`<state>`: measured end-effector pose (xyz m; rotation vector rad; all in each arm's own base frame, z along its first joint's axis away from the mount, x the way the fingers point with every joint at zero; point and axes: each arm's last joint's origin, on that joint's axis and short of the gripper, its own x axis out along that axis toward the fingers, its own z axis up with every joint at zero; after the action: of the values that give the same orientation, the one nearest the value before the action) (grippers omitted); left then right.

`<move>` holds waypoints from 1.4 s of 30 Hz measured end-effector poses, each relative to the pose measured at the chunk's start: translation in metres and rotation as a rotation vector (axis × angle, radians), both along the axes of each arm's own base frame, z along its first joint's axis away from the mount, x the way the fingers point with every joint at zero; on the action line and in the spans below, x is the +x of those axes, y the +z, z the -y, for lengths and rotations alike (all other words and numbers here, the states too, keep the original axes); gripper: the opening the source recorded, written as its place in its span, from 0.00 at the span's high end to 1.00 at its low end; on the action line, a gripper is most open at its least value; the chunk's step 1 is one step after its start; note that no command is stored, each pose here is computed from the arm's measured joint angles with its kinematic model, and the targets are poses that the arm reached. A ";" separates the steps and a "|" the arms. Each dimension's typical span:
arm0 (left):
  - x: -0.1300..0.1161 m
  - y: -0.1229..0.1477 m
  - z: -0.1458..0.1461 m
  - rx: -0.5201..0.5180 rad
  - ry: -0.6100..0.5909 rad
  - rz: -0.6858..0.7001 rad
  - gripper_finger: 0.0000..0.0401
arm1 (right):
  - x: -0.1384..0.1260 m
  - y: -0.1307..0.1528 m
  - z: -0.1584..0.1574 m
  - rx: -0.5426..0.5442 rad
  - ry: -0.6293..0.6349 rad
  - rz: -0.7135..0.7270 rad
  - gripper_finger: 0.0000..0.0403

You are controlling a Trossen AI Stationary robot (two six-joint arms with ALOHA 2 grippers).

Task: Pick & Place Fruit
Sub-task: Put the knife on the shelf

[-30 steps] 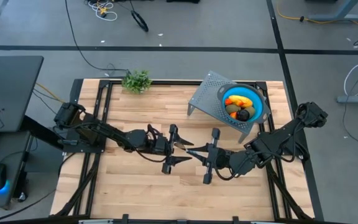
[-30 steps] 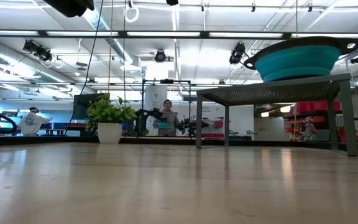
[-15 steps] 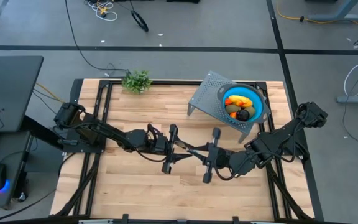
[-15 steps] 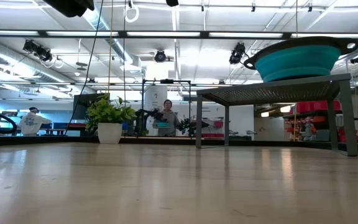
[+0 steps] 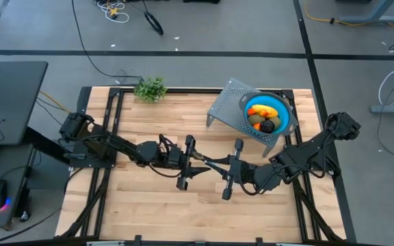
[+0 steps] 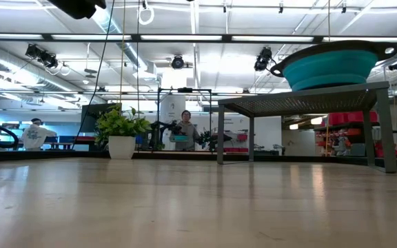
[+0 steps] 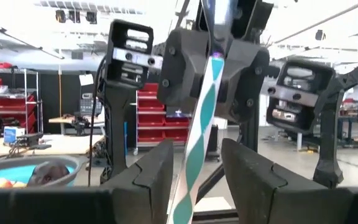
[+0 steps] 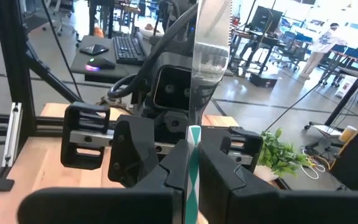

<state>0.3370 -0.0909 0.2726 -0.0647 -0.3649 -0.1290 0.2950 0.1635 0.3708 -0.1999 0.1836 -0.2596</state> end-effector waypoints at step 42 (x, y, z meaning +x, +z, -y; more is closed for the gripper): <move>0.001 -0.002 -0.001 -0.005 0.043 -0.025 0.90 | 0.000 -0.001 -0.001 -0.003 0.045 -0.015 0.92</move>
<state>0.3376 -0.0902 0.2707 -0.0631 -0.3412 -0.0851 0.2952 0.1644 0.3698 -0.2087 0.1936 -0.2133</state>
